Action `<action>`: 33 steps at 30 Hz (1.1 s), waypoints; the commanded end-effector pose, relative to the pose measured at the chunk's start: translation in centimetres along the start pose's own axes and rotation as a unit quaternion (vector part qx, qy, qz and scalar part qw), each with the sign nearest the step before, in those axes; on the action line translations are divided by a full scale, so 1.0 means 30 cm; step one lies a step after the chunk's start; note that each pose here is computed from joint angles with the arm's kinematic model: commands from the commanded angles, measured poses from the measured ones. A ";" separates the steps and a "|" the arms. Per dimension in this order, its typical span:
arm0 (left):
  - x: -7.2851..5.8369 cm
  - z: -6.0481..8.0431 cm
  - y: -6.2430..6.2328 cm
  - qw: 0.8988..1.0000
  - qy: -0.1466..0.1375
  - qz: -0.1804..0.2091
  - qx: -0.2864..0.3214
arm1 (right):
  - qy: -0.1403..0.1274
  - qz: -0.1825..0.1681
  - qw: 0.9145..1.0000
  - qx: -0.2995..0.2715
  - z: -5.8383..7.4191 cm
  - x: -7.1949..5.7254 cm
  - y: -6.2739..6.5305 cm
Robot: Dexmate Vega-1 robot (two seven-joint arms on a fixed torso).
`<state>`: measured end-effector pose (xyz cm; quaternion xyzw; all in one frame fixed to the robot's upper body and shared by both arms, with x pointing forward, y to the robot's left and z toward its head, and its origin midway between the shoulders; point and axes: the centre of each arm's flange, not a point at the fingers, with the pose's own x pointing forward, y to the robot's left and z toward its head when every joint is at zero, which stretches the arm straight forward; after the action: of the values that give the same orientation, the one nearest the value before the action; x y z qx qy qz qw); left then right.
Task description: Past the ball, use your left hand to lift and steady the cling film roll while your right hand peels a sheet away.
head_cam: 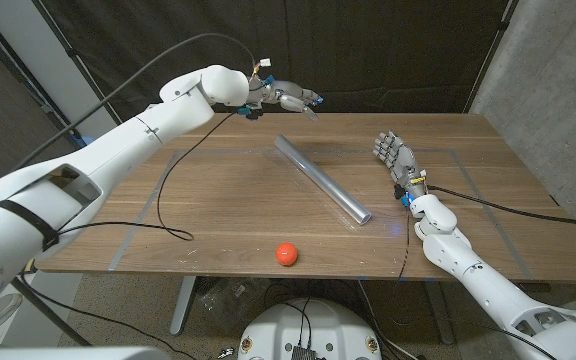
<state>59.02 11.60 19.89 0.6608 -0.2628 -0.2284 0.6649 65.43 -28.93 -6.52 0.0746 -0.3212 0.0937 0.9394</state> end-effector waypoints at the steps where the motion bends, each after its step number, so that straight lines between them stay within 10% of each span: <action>1: 0.029 0.064 0.008 0.996 0.006 -0.039 0.077 | -0.001 -0.002 1.000 0.007 -0.013 0.005 -0.004; 33: 0.086 0.241 -0.126 0.946 0.009 -0.075 0.315 | 0.001 -0.005 1.000 0.011 -0.029 -0.009 -0.005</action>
<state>57.19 5.90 18.13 0.8204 -0.2478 -0.2010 0.4744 66.11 -28.87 -7.12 0.0856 -0.3191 0.0949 0.9391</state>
